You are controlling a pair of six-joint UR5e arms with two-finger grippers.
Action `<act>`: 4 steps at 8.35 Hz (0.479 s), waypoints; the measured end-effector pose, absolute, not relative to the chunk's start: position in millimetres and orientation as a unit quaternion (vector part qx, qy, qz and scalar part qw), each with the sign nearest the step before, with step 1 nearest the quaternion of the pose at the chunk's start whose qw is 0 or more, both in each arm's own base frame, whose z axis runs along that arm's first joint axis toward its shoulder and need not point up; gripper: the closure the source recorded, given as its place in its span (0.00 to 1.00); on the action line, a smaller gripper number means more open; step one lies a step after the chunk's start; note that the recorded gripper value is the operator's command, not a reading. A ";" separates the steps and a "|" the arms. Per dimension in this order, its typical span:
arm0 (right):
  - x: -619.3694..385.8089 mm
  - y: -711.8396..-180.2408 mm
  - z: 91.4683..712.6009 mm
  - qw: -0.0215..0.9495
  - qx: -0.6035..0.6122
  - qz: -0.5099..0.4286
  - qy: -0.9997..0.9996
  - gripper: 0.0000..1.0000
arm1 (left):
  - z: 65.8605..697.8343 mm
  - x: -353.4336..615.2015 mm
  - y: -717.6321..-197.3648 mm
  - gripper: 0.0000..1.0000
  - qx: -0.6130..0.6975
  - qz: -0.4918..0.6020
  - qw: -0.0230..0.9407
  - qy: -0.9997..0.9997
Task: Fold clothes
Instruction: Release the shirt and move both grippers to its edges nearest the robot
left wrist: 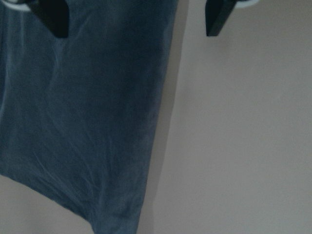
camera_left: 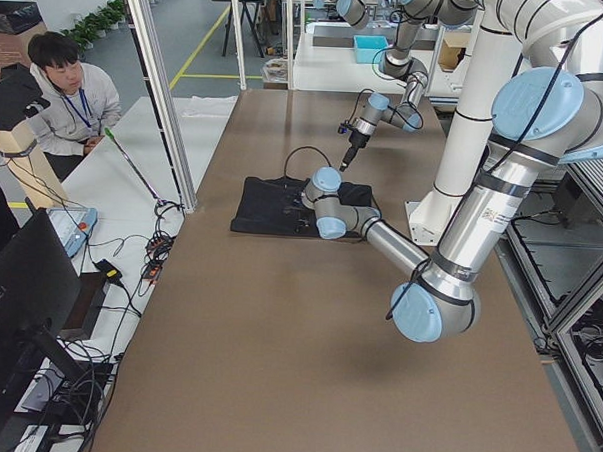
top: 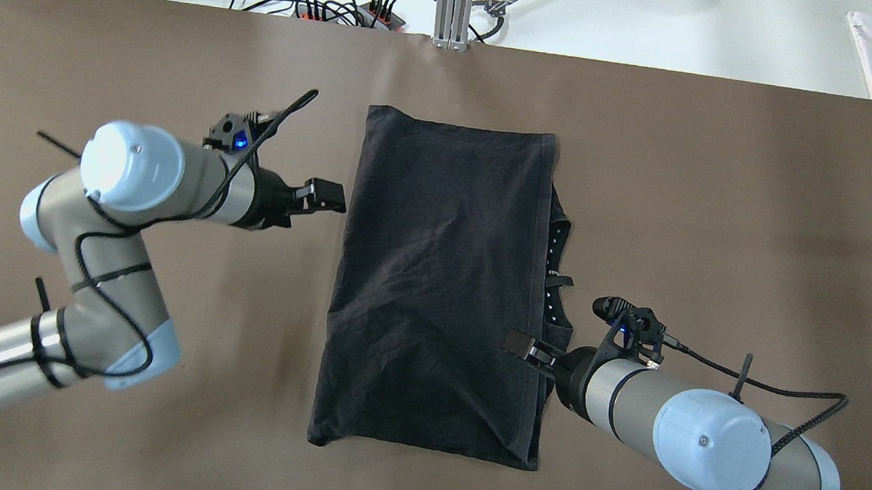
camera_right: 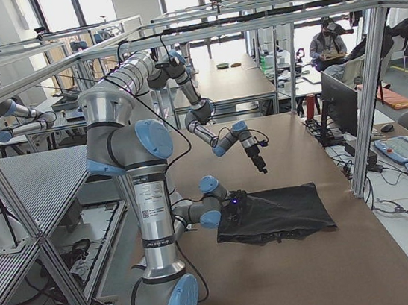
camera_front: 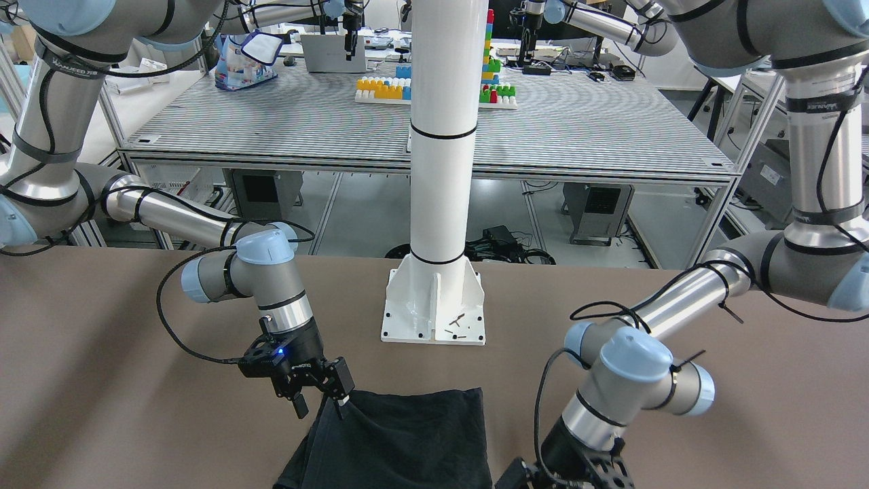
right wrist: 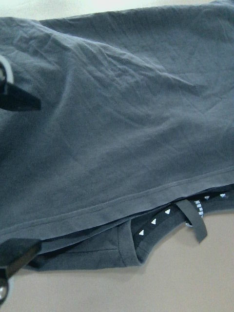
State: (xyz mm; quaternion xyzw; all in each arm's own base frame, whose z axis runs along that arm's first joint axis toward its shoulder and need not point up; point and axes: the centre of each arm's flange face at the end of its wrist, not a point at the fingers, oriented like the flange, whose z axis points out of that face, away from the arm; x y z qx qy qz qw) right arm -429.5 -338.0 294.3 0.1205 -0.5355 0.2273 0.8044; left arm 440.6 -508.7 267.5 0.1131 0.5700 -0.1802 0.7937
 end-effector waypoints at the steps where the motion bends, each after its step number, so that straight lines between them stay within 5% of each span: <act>1: -429.9 -337.6 294.9 0.801 0.113 0.239 -0.537 0.07 | 271.6 444.4 -462.3 0.00 0.099 -0.199 0.784 0.580; 4: -430.5 -337.9 296.9 0.798 0.112 0.252 -0.536 0.07 | 288.1 468.1 -351.5 0.00 0.064 -0.228 0.773 0.588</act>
